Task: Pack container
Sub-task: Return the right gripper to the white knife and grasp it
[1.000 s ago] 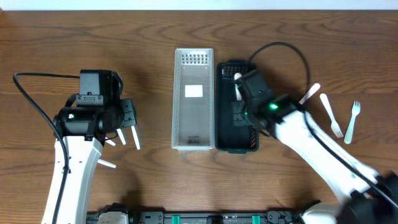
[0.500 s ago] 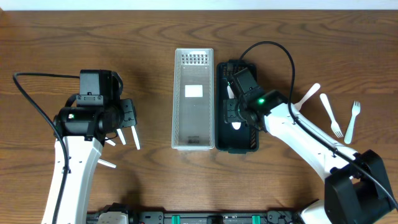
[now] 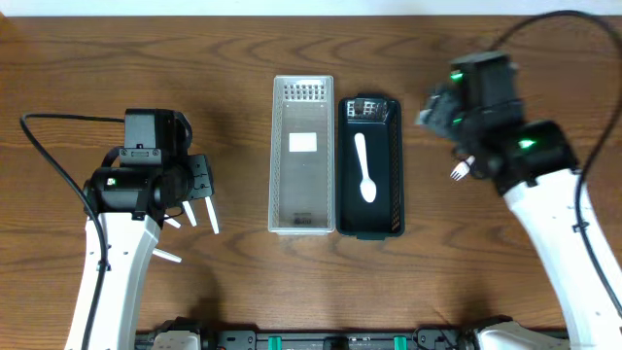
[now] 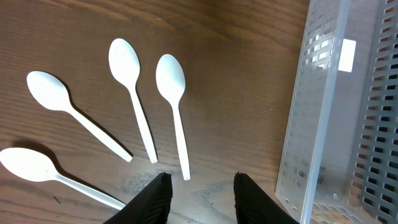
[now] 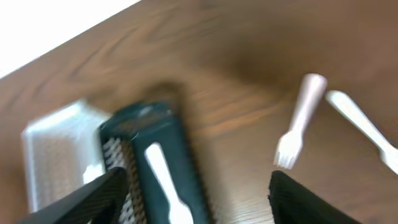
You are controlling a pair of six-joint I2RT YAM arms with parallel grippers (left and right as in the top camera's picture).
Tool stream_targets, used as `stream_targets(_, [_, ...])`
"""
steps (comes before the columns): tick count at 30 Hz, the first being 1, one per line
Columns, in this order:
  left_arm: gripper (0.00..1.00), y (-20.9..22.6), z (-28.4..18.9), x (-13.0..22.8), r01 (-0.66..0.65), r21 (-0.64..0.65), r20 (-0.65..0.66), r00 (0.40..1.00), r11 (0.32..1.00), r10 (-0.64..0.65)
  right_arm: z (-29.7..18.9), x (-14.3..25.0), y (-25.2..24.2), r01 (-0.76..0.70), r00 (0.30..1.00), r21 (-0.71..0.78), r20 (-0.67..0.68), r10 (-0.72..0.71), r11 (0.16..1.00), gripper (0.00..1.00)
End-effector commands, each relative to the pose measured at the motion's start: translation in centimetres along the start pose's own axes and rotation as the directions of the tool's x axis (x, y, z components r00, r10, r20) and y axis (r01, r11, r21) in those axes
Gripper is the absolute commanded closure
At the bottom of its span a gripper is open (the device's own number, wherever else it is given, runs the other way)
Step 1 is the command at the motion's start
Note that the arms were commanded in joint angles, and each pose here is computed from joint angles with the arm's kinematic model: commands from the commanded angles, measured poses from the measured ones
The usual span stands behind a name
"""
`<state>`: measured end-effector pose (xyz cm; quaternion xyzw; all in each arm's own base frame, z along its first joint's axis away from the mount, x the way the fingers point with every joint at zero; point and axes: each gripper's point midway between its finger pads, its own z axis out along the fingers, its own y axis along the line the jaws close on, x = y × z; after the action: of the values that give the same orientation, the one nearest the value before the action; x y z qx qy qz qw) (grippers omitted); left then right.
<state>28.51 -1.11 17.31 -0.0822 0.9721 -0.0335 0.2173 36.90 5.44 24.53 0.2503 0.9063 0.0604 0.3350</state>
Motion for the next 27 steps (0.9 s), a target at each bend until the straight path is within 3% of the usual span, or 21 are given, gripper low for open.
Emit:
stream_targets(1, [0.64, -0.1, -0.4, -0.4, 0.0, 0.002, 0.012, 1.0, 1.0, 0.0, 3.4, -0.6, -4.2, -0.168, 0.984, 0.14, -0.03, 0.174, 0.976, 0.19])
stream_targets(10, [0.64, -0.1, -0.4, -0.4, 0.0, 0.002, 0.012, 1.0, 1.0, 0.0, 12.1, 1.5, -11.3, -0.206, 0.943, 0.374, -0.171, 0.285, 0.904, 0.09])
stream_targets(27, [0.64, -0.1, -0.4, -0.4, 0.0, 0.002, 0.012, 1.0, 1.0, 0.0, 20.0, 7.2, -14.1, -0.11, 0.879, 0.43, -0.378, 0.289, 0.896, 0.1])
